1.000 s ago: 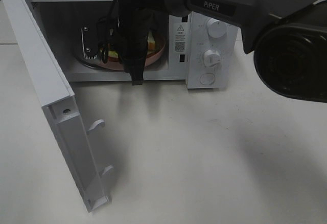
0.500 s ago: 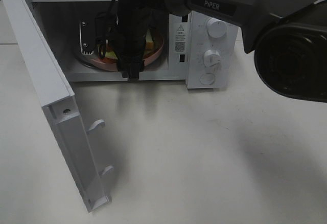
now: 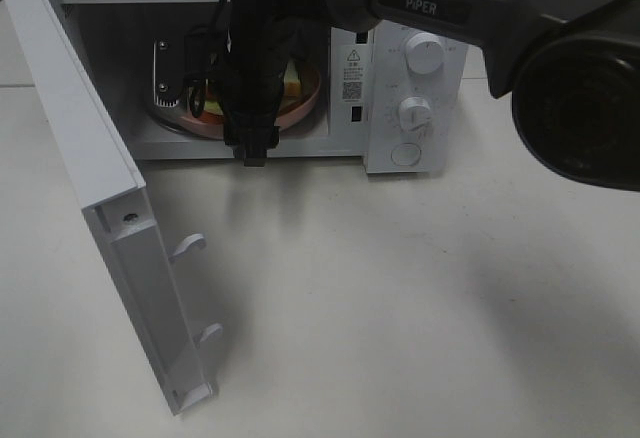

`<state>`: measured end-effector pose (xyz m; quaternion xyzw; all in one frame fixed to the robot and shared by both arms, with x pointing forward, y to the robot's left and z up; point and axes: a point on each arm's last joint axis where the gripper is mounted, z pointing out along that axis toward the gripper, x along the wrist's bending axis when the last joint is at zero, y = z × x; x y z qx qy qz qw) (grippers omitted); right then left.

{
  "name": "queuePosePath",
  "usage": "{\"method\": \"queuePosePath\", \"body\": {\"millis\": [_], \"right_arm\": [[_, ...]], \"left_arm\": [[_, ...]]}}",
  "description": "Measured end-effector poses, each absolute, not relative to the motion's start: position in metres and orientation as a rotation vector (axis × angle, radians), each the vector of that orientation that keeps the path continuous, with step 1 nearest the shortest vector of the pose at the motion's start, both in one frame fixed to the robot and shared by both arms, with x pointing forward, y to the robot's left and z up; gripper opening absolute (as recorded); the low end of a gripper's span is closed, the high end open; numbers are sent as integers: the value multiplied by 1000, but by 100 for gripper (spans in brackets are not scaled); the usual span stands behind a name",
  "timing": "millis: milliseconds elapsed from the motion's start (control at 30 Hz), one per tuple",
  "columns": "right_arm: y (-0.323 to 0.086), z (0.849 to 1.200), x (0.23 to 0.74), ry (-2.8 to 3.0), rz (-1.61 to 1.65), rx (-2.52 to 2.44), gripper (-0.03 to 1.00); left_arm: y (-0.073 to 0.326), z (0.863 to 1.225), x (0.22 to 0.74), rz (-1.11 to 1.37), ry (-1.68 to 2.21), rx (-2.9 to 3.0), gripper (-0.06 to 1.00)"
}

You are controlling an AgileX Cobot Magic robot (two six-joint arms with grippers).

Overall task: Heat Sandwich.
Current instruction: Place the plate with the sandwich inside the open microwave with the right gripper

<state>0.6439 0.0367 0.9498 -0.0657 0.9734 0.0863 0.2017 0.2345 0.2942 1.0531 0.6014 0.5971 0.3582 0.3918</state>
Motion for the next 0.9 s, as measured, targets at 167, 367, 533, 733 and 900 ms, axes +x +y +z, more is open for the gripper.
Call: {"method": "queuePosePath", "body": {"millis": [167,367,533,733,900], "right_arm": [[31,953,637,2711,246,-191,68],[24,957,628,2685,276,-200,68],[17,959,619,2662,302,-208,68],[8,965,608,2628,337,-214,68],[-3,969,593,2593,369,-225,68]], "left_arm": [[294,1053,234,910,1516,1527,96],[294,1053,234,910,1516,1527,96],[294,1053,234,910,1516,1527,96],[294,1053,234,910,1516,1527,96],[294,1053,234,910,1516,1527,96]]}}
